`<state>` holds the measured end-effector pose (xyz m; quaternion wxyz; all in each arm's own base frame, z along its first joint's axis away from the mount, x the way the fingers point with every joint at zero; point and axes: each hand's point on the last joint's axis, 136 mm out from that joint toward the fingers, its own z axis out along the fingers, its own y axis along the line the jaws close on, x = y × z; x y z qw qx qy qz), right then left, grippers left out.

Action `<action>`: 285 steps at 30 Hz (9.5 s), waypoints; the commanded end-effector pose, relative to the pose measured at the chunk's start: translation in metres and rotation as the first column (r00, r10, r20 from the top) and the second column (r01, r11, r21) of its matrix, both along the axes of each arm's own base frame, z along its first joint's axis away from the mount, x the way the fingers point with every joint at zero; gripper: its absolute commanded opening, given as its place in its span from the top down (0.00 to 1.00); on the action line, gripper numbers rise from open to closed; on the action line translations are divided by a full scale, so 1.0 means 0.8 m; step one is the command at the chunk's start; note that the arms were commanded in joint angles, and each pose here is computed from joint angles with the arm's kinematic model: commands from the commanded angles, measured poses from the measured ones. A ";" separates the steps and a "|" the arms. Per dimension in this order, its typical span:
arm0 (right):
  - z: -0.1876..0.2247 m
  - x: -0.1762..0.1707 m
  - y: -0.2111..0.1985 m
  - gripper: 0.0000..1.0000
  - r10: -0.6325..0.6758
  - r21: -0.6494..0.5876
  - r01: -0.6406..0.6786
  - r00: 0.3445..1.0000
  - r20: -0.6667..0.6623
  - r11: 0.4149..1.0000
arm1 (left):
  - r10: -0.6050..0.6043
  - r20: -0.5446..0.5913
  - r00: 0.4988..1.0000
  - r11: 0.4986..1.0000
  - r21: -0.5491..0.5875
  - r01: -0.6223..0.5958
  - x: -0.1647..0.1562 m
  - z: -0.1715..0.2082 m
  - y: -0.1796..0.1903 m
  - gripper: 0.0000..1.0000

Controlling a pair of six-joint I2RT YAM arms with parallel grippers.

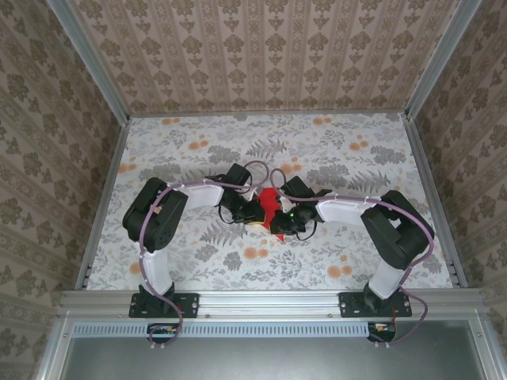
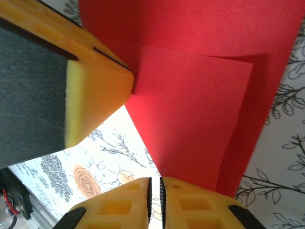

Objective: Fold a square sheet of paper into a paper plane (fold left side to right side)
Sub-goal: Third fold the triangle at the center of the table, then fourth fold the wing at the center of the table.

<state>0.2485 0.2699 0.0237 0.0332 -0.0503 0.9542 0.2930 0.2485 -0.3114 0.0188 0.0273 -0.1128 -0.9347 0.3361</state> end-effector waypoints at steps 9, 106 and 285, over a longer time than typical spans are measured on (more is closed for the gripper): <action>-0.023 -0.010 -0.022 0.84 -0.003 -0.137 -0.005 0.998 -0.057 0.991 | 0.005 -0.017 1.000 0.998 0.066 -0.004 -0.002 -0.021 0.007 0.87; -0.058 -0.031 -0.053 1.00 -0.006 -0.263 -0.033 0.989 -0.145 0.964 | -0.120 0.163 0.979 0.992 -0.024 0.125 0.004 0.031 -0.031 0.91; 0.022 0.043 0.003 0.56 0.350 -0.433 -0.133 0.808 0.473 0.892 | 0.285 0.032 0.958 0.951 -0.138 -0.278 0.074 0.087 0.002 0.79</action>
